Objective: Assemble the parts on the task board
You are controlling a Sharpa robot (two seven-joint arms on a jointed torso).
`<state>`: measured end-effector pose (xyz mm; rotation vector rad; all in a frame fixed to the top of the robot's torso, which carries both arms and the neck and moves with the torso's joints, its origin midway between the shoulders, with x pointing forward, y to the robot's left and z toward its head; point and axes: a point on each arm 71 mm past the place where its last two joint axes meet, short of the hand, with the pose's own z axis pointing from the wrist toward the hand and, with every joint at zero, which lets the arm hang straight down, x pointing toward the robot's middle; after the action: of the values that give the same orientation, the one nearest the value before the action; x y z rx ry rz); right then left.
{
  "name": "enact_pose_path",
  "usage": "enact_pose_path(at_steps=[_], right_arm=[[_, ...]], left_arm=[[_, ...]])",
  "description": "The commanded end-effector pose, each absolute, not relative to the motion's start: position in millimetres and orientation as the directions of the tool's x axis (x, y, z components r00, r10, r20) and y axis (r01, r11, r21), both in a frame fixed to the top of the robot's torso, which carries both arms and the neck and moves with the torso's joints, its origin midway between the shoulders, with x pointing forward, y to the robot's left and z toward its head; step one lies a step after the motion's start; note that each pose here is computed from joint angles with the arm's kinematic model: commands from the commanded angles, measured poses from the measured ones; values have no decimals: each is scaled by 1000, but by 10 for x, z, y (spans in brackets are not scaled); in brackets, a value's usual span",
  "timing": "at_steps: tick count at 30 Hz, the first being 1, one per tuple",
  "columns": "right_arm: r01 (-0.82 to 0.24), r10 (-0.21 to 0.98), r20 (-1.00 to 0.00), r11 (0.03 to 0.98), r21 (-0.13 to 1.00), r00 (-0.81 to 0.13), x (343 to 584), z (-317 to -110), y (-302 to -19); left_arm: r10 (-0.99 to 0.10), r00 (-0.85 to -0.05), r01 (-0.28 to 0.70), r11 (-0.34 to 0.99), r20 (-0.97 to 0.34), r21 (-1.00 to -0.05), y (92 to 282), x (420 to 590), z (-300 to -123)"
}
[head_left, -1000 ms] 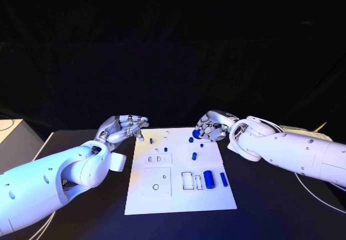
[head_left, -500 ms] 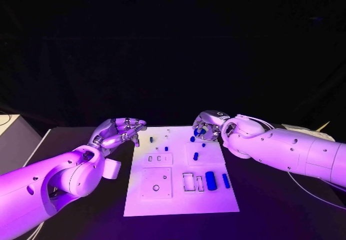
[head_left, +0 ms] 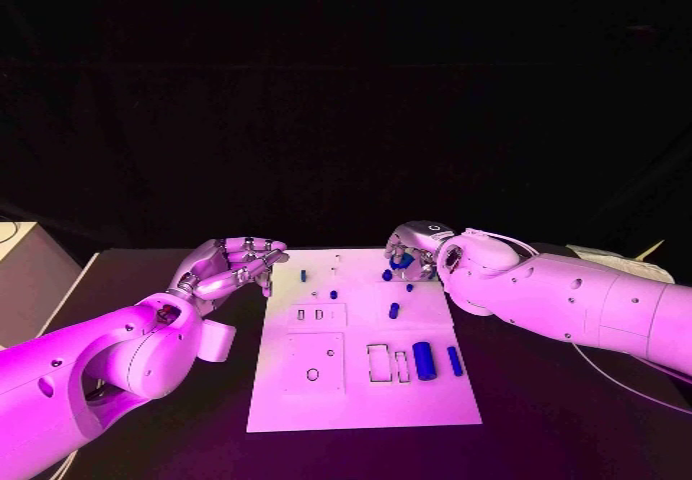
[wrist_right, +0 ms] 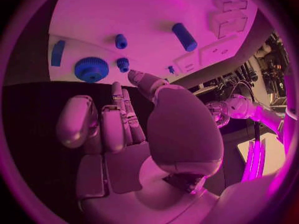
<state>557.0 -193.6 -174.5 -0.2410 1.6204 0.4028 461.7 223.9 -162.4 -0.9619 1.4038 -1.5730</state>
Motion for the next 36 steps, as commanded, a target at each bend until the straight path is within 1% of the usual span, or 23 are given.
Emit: enact_pose_path(at_steps=[1,11,20,36], right_arm=[[-391,35,-994,918,74,-106,5573,-1767,-1913],[-397,23,-993,915,68,-117,5580,-1787,-1862],[-387,-3,-994,921,41,-111,5602,-1800,-1884],[-397,-10,-993,917,38,-119,5603,-1818,-1833]], left_arm=[[-917,-399,79,-62,25,-995,2226,4609,-1610],[-918,-396,82,-61,24,-995,2244,4603,-1587],[-918,-395,96,-70,27,-993,2253,4620,-1515],[-918,-395,88,-66,26,-994,2272,4621,-1505]])
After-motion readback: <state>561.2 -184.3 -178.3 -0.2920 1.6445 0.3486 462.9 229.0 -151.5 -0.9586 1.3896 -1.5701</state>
